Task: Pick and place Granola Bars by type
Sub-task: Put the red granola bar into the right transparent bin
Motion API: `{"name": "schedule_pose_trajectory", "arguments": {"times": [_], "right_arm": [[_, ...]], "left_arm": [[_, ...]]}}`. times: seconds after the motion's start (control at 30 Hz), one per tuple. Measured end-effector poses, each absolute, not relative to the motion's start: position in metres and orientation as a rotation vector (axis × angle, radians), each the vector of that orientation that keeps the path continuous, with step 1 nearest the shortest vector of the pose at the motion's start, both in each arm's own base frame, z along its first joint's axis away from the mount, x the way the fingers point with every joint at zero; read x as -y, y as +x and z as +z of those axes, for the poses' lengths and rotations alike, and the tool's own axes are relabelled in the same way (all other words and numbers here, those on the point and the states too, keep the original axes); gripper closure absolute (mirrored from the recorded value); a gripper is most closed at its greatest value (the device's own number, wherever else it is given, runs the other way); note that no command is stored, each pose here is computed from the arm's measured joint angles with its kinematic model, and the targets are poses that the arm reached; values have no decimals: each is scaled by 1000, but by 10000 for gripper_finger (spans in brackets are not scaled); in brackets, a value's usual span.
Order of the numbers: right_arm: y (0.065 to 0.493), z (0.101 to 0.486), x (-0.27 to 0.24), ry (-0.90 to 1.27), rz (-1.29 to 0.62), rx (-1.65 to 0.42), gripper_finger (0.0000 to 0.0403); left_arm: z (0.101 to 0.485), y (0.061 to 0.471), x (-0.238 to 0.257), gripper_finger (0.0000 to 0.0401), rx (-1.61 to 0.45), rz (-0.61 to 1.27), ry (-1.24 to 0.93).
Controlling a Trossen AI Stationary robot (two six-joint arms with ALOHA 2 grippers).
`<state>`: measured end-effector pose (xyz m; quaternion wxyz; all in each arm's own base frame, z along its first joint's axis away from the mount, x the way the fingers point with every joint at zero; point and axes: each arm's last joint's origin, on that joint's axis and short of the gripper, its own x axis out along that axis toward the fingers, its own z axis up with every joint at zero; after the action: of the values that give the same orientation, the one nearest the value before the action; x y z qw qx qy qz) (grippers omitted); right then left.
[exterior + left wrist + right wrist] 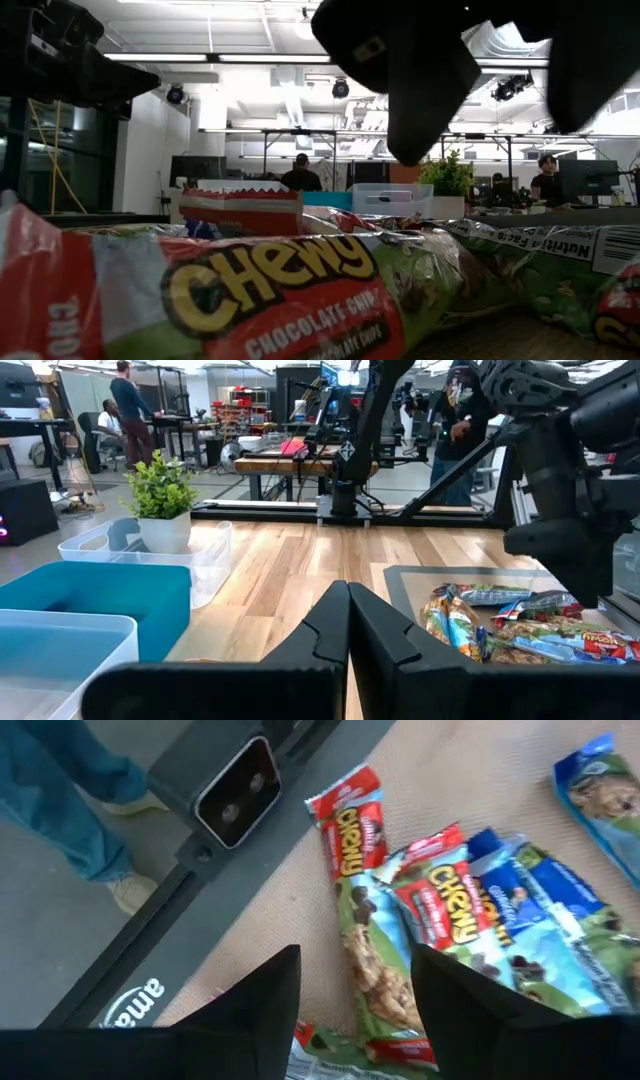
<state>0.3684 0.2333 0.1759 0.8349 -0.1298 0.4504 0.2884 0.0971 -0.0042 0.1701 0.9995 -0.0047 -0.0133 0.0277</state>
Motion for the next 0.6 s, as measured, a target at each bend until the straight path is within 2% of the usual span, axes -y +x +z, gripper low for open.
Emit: {"name": "schedule_pose_trajectory", "arguments": {"times": [0.2, 0.6], "right_arm": [[371, 162, -234, -274, 604, -987, 214], [375, 161, -232, -284, 583, -961, 212]], "left_arm": [[170, 97, 4, 400, 27, 55, -9], [170, 97, 4, 400, 26, 55, -9]]}}
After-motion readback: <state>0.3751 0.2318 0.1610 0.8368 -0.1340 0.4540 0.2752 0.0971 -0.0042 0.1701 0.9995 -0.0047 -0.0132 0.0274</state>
